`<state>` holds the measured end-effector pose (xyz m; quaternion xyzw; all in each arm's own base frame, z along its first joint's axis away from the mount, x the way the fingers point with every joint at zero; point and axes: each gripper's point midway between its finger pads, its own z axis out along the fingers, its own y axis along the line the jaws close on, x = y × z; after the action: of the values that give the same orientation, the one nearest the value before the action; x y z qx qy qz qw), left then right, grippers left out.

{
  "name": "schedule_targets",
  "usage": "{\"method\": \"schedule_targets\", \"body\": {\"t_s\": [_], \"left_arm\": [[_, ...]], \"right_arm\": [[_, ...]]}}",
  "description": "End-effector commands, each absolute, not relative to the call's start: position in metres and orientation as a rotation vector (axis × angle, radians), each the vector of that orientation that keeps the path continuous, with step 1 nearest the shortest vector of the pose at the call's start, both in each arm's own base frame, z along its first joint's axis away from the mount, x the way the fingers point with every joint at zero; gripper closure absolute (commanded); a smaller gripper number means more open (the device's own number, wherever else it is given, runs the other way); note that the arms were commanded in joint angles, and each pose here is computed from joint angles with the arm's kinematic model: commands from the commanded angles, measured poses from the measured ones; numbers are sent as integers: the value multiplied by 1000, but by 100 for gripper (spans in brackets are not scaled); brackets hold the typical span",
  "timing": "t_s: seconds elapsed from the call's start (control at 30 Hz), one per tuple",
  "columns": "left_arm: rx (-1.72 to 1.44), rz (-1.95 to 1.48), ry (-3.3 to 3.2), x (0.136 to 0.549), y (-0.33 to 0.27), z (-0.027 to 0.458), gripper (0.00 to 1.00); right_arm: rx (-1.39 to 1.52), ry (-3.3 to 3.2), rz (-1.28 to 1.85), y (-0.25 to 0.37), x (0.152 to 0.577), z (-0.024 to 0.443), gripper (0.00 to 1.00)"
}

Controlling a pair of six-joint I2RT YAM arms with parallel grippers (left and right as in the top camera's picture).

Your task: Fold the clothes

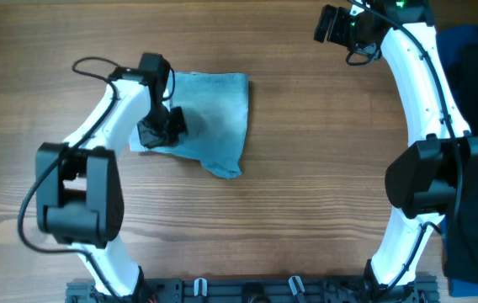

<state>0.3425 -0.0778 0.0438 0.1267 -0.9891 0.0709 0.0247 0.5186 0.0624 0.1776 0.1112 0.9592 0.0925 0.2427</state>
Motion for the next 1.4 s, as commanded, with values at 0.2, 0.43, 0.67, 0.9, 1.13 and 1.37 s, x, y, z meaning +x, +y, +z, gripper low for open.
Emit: {"method": "schedule_targets", "body": {"t_s": [0.2,0.43,0.67,0.9,1.13,1.37], "left_arm": [[649,105,-3112,354,-24,46,96],[674,-21,-3097,346,-10,21,96],[647,166,-3447,410,-17,160,75],[484,103,-3611,445,1,172,18],[95,40,-3424,450,5,72,9],[-71,180,-3251,434,-11,9,8]], "right_arm": [[304,2616,233,59,520,178,0],[304,2616,233,59,520,178,0],[304,2616,233,59,520,178,0],[304,2616,233,59,520,178,0],[304,2616,233,59,520,178,0],[304,2616,233,59,520,178,0]]}}
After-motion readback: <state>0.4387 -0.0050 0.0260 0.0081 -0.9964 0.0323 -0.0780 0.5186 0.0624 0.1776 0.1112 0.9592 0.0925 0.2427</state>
